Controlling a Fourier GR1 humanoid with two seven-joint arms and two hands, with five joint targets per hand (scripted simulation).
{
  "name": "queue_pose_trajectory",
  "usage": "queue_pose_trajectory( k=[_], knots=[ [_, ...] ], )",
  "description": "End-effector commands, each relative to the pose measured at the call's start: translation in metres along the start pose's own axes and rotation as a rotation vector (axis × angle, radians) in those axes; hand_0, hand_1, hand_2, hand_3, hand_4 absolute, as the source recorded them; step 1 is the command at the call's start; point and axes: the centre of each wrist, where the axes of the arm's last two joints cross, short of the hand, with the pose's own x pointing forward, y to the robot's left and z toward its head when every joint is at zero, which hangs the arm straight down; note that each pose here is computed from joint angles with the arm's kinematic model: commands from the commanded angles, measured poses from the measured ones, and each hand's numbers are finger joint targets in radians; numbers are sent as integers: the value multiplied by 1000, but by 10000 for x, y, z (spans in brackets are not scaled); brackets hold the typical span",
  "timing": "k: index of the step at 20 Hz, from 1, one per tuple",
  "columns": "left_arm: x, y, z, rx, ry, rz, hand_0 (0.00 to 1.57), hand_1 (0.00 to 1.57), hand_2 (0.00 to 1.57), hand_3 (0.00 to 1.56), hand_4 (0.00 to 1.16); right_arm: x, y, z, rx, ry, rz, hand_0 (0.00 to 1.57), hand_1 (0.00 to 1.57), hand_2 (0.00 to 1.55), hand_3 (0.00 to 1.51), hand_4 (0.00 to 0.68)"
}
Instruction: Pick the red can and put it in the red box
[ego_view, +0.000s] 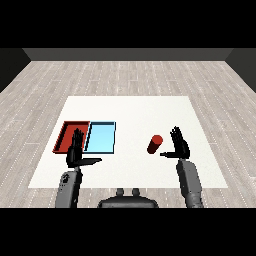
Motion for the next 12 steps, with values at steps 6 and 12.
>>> queue_pose_trajectory(
  k=[6, 12],
  knots=[
    [-95, 9, 35, 5, 8, 16, 0, 0, 0, 0, 0, -356, 155, 18, 16, 23, -46, 0, 0, 0, 0, 0],
    [94, 46, -49, 4, 8, 9, 0, 0, 0, 0, 0, -315, 233, -138, -17, 42, -79, 0, 0, 0, 0, 0]
  ],
)
